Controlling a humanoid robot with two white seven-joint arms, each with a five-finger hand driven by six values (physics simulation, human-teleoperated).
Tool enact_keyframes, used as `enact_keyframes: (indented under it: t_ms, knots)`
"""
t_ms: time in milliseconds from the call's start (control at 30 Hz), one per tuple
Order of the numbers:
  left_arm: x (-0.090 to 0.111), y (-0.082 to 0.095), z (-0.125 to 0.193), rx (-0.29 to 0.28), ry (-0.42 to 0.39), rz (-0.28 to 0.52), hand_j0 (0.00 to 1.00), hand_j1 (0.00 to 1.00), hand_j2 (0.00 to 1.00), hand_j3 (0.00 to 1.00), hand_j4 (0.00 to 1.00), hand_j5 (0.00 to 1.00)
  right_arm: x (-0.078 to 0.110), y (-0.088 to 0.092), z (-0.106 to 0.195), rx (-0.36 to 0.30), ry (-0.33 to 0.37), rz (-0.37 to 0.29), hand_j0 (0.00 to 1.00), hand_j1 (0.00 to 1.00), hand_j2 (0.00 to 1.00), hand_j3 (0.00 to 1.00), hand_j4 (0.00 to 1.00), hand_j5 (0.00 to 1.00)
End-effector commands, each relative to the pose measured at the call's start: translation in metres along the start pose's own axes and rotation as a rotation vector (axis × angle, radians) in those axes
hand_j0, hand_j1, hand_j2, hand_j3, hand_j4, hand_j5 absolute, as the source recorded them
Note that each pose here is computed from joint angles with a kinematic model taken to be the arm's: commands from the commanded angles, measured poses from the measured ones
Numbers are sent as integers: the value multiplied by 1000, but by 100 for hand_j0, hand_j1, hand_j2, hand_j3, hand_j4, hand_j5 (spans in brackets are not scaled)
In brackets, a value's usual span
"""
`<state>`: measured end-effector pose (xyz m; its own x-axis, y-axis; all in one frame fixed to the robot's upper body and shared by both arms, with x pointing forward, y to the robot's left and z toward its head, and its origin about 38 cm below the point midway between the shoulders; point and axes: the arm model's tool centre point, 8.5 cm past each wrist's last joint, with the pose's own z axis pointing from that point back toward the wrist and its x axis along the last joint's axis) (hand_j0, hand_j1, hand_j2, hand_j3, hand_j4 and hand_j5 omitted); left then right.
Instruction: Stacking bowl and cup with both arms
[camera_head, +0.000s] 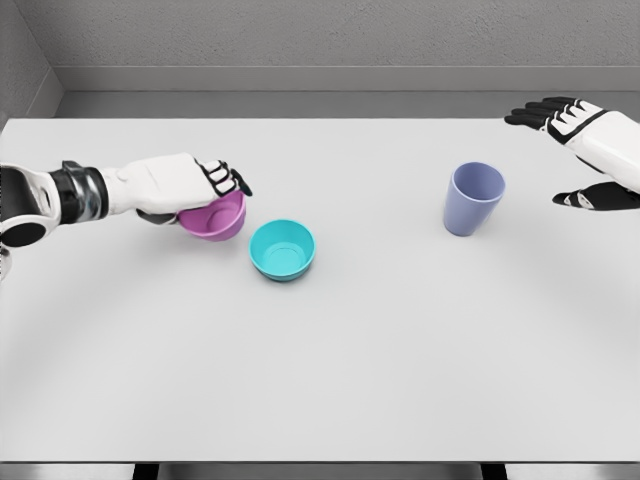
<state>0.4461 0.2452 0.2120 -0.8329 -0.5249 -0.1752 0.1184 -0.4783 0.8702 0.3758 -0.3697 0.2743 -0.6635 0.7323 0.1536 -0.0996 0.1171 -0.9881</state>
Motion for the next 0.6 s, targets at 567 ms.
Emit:
enact_keyframes:
  t_ms: [567]
  knots:
    - [60, 24, -50, 66, -163, -46, 28, 28, 28, 28, 28, 28, 0, -1, 0, -5, 1, -4, 100, 100, 100, 100, 100, 100]
